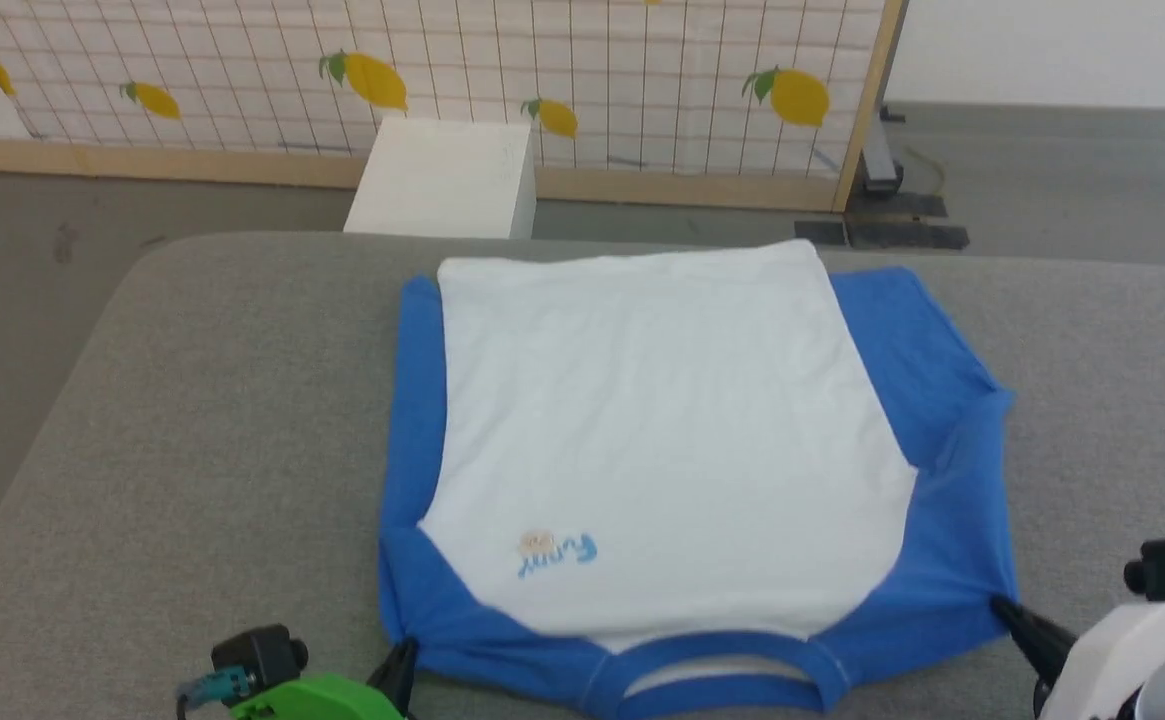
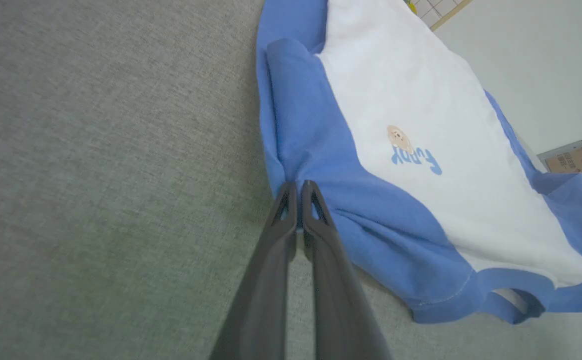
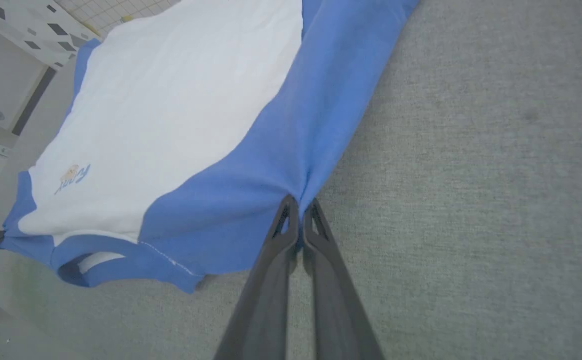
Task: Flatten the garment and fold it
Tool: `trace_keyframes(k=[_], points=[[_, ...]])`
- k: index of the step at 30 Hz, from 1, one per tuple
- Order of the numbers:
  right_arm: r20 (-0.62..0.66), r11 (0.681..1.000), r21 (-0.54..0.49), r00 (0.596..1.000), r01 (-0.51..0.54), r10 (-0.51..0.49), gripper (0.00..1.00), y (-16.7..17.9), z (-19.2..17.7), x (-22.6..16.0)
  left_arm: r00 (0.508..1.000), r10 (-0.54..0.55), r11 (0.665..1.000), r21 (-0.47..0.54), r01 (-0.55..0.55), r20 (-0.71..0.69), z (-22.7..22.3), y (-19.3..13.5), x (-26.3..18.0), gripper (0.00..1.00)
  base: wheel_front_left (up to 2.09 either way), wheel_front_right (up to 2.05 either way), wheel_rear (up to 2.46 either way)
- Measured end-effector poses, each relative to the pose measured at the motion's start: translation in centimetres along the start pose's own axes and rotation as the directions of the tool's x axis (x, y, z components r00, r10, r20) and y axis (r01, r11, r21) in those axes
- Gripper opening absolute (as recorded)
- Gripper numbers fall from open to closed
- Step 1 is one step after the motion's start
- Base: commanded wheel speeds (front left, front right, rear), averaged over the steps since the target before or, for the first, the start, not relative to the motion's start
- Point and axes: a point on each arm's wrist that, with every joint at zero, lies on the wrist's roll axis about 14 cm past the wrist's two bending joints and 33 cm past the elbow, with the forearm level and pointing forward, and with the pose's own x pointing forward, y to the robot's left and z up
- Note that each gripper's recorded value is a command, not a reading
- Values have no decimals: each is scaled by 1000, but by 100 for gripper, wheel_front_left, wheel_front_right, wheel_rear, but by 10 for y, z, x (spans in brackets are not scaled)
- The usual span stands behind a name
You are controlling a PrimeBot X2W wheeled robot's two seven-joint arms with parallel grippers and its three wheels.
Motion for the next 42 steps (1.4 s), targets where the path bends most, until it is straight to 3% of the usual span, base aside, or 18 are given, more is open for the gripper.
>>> trace_keyframes(k=[6,8,9,17,18,19,20,26,33,38,42], points=[[-161,997,-71,987,16,-27,0,0,-31,-20,995,69,980,190,-54,-77,-15,19,-17,0,0,0,0],[-237,996,-88,971,1,-21,0,4,-44,-24,993,93,971,230,-73,-78,-15,24,-18,0,0,0,0],[-346,992,-120,938,-31,-12,0,14,-61,-29,987,130,958,270,-100,-95,-18,30,-17,0,0,0,0],[-442,987,-160,896,-23,-51,0,10,-81,-28,978,167,951,282,-126,-128,-23,37,-13,0,0,0,0],[-442,988,-155,896,-19,-52,0,8,-81,-27,978,167,953,275,-128,-124,-22,37,-12,69,0,0,0],[-432,989,-149,900,-16,-51,4,8,-80,-26,979,167,955,268,-130,-120,-21,37,-12,100,0,0,0],[-424,990,-144,904,-13,-49,98,8,-78,-25,979,165,957,260,-131,-116,-20,37,-11,100,0,0,0],[-359,995,-97,933,3,-37,100,6,-61,-26,986,149,966,225,-130,-68,4,31,-12,100,0,0,0],[-146,997,-34,987,69,-73,100,-12,4,-31,982,144,962,217,-167,120,69,27,-21,100,0,0,0],[131,989,-1,980,149,-148,100,-28,85,-27,908,17,944,293,-153,418,135,3,-28,100,0,0,0],[236,985,-1,957,175,-170,100,-31,129,-12,814,-107,918,371,-140,571,166,-21,-29,100,0,0,0]])
